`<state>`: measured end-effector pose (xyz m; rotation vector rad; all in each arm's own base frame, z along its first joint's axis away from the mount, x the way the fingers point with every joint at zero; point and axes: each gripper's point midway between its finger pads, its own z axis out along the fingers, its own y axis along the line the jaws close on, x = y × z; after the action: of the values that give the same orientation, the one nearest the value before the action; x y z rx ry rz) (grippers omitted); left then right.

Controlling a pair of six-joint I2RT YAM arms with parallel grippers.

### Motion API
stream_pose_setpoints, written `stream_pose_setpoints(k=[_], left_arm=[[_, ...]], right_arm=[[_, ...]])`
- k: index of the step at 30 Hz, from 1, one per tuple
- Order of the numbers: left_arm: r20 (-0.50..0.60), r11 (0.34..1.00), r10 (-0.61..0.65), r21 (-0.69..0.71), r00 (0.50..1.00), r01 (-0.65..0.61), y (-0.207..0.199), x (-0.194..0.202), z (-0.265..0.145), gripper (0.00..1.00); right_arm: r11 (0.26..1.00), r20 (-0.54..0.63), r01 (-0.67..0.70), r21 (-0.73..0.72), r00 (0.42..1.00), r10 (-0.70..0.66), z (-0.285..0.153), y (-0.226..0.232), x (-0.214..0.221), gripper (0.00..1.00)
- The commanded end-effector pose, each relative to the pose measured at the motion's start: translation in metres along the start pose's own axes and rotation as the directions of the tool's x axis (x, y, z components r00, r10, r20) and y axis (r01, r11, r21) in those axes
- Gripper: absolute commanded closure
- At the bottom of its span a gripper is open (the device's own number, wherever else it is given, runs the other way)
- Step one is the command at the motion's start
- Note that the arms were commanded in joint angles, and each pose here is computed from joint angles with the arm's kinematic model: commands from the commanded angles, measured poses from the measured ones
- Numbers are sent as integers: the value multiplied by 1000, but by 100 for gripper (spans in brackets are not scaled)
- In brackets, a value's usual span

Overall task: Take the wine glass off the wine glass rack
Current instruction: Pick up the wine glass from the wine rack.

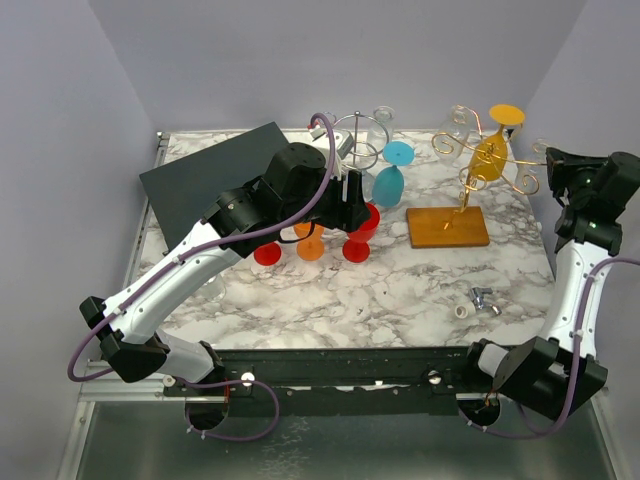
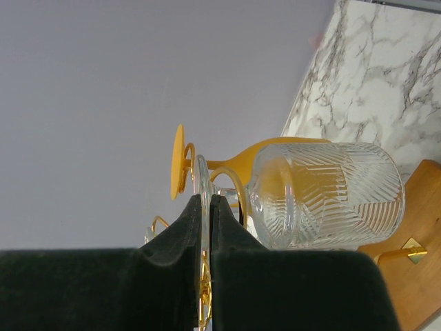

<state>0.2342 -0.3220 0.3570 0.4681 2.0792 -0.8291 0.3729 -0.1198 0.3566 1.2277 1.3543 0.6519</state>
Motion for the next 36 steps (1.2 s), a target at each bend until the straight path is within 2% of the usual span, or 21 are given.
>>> stream_pose_setpoints(k=[1,15,36], left_arm=[[41,1000,-7,28,999,6,-7,-14,-8,36],[43,1000,-1,25,999,0,-5,-14,-8,36],[39,1000,-8,22,999,7,-2,-13,-5,36]], right_arm=[[995,60,-55,-89,996,60,-11,16,-11,99],[978,97,-152,-140,981,167,-26,17,-14,100],[976,36,-164,-145,985,171,-39,20,-1,99]])
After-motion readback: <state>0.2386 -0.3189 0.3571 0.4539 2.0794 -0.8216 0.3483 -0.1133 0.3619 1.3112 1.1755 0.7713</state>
